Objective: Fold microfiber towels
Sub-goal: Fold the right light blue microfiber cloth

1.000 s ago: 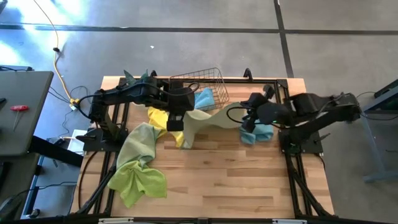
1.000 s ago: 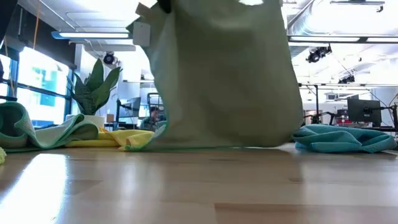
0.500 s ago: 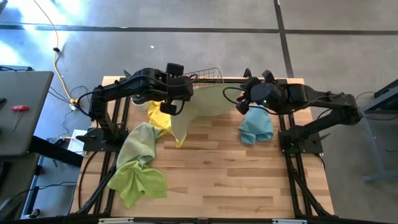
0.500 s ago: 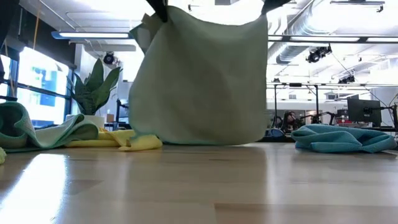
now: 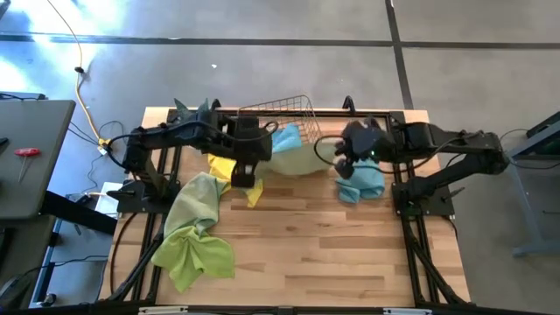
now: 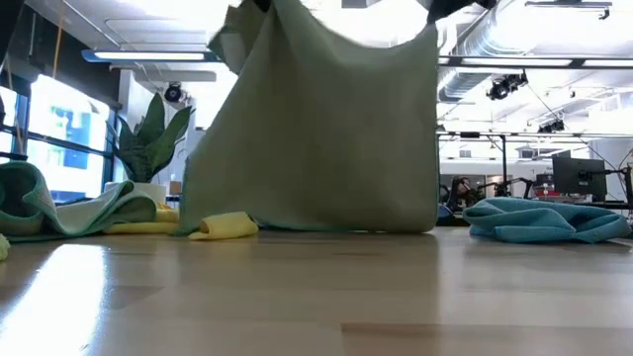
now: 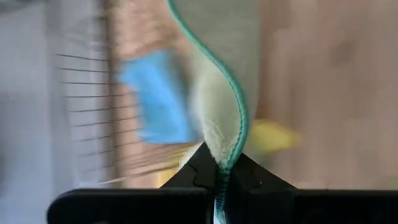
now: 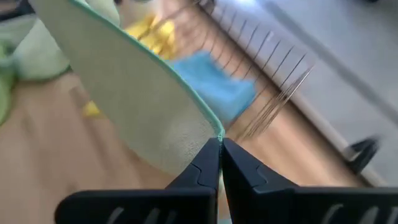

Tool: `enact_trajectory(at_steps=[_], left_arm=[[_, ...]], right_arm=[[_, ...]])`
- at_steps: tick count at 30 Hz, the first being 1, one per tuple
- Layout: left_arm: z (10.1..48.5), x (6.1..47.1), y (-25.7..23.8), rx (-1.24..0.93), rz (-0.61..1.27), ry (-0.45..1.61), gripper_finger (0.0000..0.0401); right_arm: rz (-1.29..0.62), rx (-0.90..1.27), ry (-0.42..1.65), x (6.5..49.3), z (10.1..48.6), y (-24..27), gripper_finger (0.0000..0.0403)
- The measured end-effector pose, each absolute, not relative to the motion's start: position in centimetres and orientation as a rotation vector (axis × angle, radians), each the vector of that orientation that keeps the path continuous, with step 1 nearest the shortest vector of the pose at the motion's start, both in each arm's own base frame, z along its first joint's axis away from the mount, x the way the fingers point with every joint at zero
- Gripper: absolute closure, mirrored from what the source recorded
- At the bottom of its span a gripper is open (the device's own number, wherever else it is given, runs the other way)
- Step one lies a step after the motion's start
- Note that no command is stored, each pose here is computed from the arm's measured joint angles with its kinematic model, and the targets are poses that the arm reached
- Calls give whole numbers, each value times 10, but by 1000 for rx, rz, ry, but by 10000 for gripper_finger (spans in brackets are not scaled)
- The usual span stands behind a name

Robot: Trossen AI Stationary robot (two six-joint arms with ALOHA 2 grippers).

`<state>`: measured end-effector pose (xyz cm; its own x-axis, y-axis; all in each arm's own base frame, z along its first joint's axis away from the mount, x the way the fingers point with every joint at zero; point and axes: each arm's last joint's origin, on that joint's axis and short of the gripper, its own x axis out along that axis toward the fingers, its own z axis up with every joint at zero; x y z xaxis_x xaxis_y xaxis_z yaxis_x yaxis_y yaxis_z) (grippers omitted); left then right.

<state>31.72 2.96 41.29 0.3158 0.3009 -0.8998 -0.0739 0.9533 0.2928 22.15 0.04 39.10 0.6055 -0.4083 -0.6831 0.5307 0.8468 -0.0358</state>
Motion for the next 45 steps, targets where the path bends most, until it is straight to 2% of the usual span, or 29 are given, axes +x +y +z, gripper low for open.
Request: enact_trajectory(at_steps=[4,8,16,23,28,35,40,45], left_arm=[[388,325,-1,118,212,1278,401],[351,336,-33,21,151,1313,401],[284,350,-103,-131,-73,1214,401],[254,349,-144,-233,-197,1105,401],[234,344,-156,-309,-311,1104,401],[215,332,-164,-364,-387,1184,401],[218,331,-170,-450,-525,1209,401],[218,339,-177,-484,-590,1149,401]], right_arm=[[-461,289,843,218,374,24,403],[-405,345,921,217,340,50,403],[-234,548,952,212,282,106,403],[-150,710,902,200,272,143,403],[-133,764,869,207,262,168,403],[-188,776,1036,221,221,192,403],[-105,777,1040,224,233,204,403],[-87,640,1048,223,251,205,403]])
